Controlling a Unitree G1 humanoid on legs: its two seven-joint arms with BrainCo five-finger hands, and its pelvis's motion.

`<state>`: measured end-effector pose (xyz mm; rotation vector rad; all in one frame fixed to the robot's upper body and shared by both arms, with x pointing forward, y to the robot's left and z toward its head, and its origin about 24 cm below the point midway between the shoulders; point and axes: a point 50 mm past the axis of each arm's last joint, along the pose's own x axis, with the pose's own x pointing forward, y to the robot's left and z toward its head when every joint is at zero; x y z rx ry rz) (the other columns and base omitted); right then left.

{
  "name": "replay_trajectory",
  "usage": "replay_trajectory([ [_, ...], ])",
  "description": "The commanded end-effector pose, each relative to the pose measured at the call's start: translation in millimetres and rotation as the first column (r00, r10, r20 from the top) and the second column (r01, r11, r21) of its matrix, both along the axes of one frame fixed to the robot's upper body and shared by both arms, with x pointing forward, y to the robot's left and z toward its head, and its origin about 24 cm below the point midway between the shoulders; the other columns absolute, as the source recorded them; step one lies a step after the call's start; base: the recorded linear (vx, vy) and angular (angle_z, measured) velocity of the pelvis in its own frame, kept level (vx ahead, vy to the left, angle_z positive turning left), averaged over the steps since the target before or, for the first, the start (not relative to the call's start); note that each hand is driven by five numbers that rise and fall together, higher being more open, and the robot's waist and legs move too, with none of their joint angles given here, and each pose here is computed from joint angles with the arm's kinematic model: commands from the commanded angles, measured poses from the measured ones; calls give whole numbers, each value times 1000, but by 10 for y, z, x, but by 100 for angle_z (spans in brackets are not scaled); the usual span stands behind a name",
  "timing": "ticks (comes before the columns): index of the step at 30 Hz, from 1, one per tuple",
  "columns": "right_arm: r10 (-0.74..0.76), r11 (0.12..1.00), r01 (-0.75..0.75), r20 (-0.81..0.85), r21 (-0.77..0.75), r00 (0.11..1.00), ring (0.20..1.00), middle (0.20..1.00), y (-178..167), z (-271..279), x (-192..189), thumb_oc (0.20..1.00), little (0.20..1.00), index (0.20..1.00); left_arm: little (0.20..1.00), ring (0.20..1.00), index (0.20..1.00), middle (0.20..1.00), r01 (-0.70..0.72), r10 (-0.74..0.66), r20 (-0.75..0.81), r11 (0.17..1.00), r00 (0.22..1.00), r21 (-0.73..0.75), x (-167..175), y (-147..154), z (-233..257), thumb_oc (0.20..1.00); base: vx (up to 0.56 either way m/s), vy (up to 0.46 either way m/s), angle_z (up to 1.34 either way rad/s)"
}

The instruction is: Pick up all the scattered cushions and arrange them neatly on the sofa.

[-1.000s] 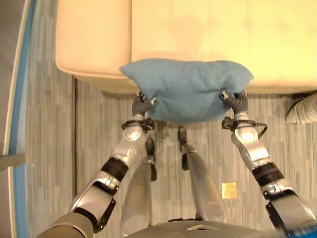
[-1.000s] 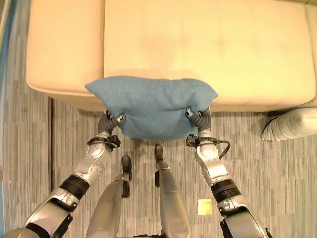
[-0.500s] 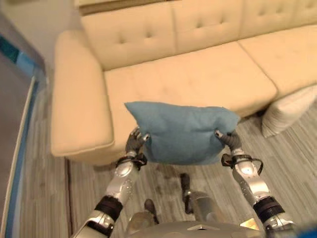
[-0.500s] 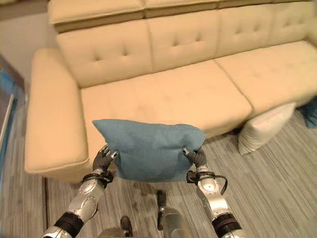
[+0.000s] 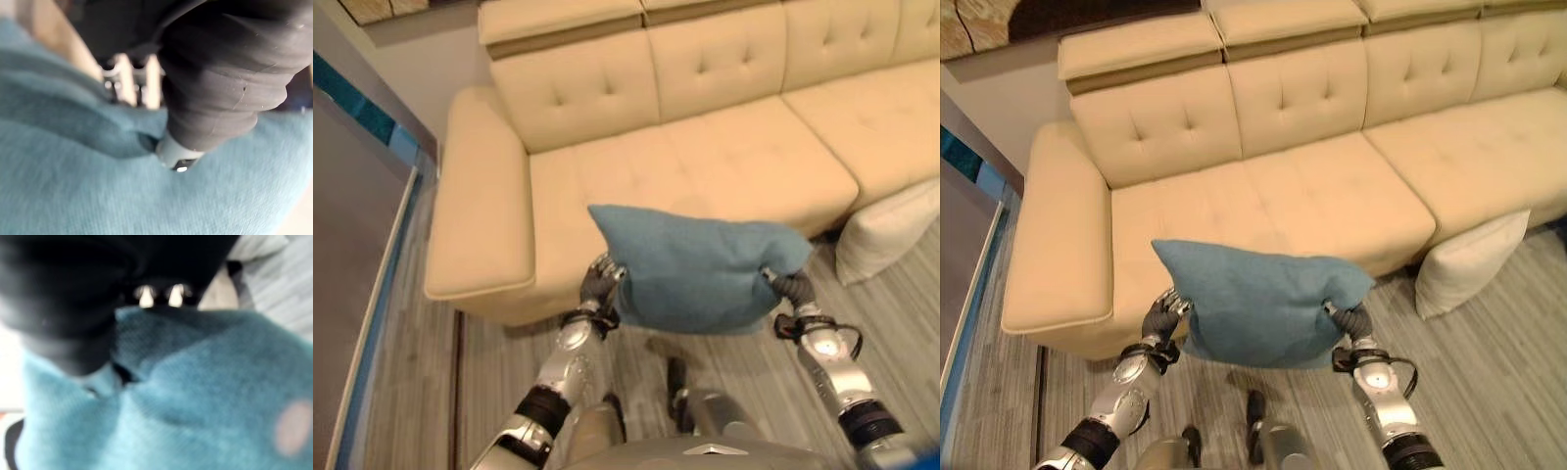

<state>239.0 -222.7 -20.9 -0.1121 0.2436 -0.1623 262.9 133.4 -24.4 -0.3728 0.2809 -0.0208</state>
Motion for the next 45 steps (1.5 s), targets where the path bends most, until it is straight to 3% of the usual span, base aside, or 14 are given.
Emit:
replay_trajectory([
  [1, 114, 991, -128, 214, 49, 970, 200, 200, 318, 349, 215, 200, 200, 200, 200, 200, 200, 200, 76, -61, 179, 994, 982, -79, 114, -203, 327, 200, 223, 199, -63],
  [12, 199, 972, -221, 215, 84, 956, 200, 200, 597, 352, 300, 200, 200, 200, 200, 200, 200, 200, 17, -10, 182, 999, 983, -40, 75, 51, 344, 200, 153, 166, -34],
  [17, 201, 972, -222, 208, 80, 957, 200, 200, 566, 346, 310, 200, 200, 200, 200, 200, 200, 200, 18, -12, 176, 999, 984, -32, 68, 71, 316, 200, 205, 50, -7],
  [24, 194, 974, -210, 165, 87, 967, 200, 200, 487, 241, 187, 200, 200, 200, 200, 200, 200, 200, 46, -36, 149, 997, 988, -58, 39, -44, 235, 200, 366, -58, 75],
  [26, 156, 980, -175, 185, 92, 970, 200, 200, 380, 280, 154, 200, 200, 200, 200, 200, 200, 200, 103, -86, 146, 988, 986, -117, 91, -251, 252, 200, 309, -248, 66],
  [45, 140, 982, -160, 179, 102, 974, 200, 200, 399, 264, 173, 200, 200, 200, 200, 200, 200, 200, 100, -82, 183, 991, 980, -92, 112, -182, 335, 200, 240, 96, -6],
])
